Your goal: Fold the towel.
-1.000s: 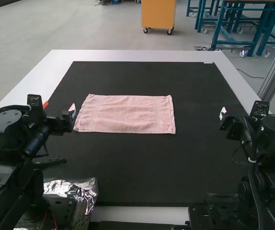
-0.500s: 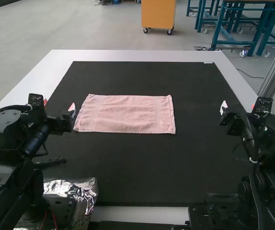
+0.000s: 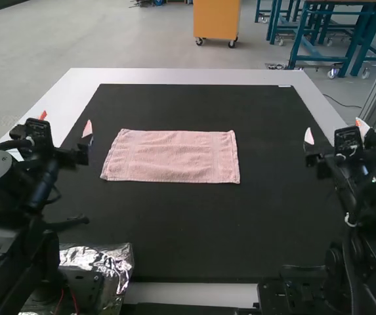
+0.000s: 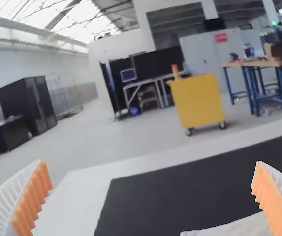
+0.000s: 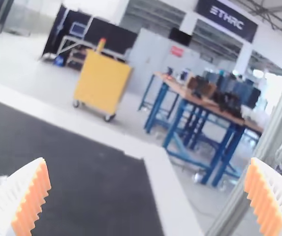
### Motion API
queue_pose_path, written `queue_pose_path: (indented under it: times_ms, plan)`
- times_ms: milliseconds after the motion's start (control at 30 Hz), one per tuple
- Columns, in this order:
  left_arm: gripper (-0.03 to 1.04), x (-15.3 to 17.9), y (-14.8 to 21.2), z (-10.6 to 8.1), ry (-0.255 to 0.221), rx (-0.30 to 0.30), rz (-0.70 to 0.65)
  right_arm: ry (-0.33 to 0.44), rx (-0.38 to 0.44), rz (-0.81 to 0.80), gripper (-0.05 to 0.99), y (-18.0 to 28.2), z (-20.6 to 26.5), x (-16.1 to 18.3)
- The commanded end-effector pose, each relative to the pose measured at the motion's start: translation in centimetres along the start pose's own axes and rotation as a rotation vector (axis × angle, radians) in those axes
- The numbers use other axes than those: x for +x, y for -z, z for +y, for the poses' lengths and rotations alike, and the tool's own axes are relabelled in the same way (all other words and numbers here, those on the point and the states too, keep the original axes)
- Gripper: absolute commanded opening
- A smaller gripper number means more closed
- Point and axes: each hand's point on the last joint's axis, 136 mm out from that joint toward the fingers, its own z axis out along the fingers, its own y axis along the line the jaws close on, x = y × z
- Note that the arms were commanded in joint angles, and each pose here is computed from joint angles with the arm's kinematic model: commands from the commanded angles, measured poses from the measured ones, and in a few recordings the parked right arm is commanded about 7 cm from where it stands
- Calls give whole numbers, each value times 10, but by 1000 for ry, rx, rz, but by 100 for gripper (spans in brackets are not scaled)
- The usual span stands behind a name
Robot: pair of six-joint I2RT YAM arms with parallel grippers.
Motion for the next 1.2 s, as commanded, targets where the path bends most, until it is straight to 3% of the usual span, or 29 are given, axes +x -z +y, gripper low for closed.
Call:
queue_pose_path:
  times_ms: [0,133,267,333,500,667,800,867,1167]
  plan:
    - [96,-16,0,16,-27,-71,-29,63,35,-67,90,1,-13,-25]
    - [96,-60,-5,27,-20,-87,-79,-34,55,-83,90,-8,-33,-62]
    - [96,-76,-37,32,55,-72,1,-167,51,21,91,-47,-45,-73]
    - [96,-69,-61,29,90,-51,94,-222,38,75,91,-71,-45,-72]
    - [96,-10,-117,20,180,-32,387,-326,-42,222,91,-127,-24,-49]
    - [96,52,-145,11,193,-13,607,-386,-186,530,91,-153,31,28]
    - [96,102,-153,2,231,-2,775,-383,-260,700,91,-154,68,75]
    - [96,119,-156,0,251,3,822,-374,-277,732,91,-156,79,86]
    - [96,170,-170,-1,253,-7,916,-357,-392,843,90,-162,134,126]
